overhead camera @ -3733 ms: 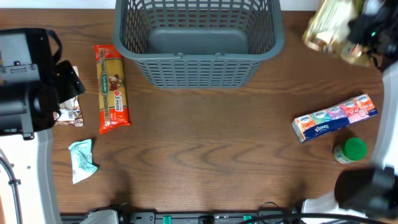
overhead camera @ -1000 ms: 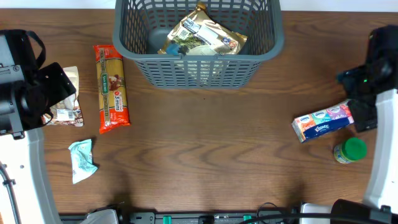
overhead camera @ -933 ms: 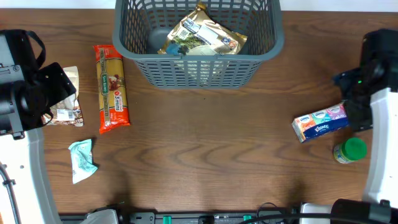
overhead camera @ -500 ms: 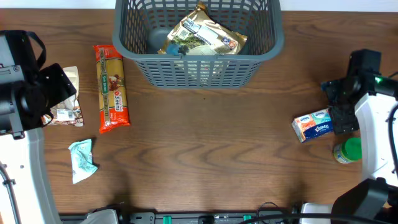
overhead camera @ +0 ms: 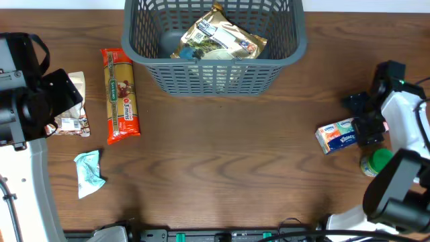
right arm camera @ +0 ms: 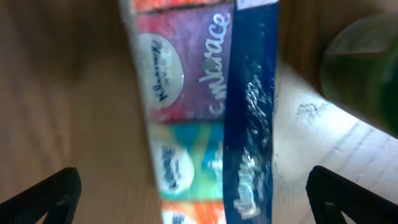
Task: Pack container
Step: 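Grasp the tissue pack with the right gripper and place it in the basket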
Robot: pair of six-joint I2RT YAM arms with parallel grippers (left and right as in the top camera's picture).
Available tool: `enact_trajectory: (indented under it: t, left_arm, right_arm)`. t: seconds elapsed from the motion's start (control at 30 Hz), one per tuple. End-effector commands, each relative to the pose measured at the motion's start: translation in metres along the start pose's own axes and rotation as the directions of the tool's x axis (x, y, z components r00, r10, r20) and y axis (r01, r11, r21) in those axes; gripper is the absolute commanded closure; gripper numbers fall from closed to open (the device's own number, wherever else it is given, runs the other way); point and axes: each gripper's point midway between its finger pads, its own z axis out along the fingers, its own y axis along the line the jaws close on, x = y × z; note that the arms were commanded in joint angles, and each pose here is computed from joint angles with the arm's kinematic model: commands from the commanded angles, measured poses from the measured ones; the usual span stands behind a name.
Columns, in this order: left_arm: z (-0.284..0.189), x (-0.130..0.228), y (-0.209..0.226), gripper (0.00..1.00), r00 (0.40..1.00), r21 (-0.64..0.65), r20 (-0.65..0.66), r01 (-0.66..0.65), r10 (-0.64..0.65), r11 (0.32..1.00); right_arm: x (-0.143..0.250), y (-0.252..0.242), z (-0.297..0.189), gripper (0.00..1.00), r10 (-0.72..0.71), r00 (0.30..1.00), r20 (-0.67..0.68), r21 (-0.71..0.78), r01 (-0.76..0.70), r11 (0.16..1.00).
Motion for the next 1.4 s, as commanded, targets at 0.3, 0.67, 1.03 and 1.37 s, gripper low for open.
enact_trajectory:
  t: [0.3, 0.67, 1.03, 1.37]
  left_arm:
    - [-0.002, -0.003, 0.001, 0.09, 1.0, 0.003, 0.006, -0.006, 0.006, 1.0]
    - [-0.002, -0.003, 0.001, 0.09, 1.0, 0.003, 0.006, -0.006, 0.006, 1.0]
    - [-0.002, -0.003, 0.001, 0.09, 1.0, 0.003, 0.006, -0.007, 0.007, 1.0]
    - [-0.002, -0.003, 0.001, 0.09, 1.0, 0.003, 0.006, -0.007, 0.007, 1.0]
  right_arm:
    - [-0.004, -0.011, 0.061, 0.01, -0.011, 0.998, -0.066, 0.108, 0.019, 0.994]
    - [0.001, -0.008, 0.075, 0.94, -0.158, 0.98, -0.125, 0.085, 0.169, 0.982]
    - [-0.018, 0.084, -0.037, 0.99, -0.52, 0.846, 0.114, -0.231, 0.532, 0.815]
    - [0.009, 0.182, -0.26, 0.99, -0.676, 0.266, 0.687, -0.12, 0.959, 0.256]
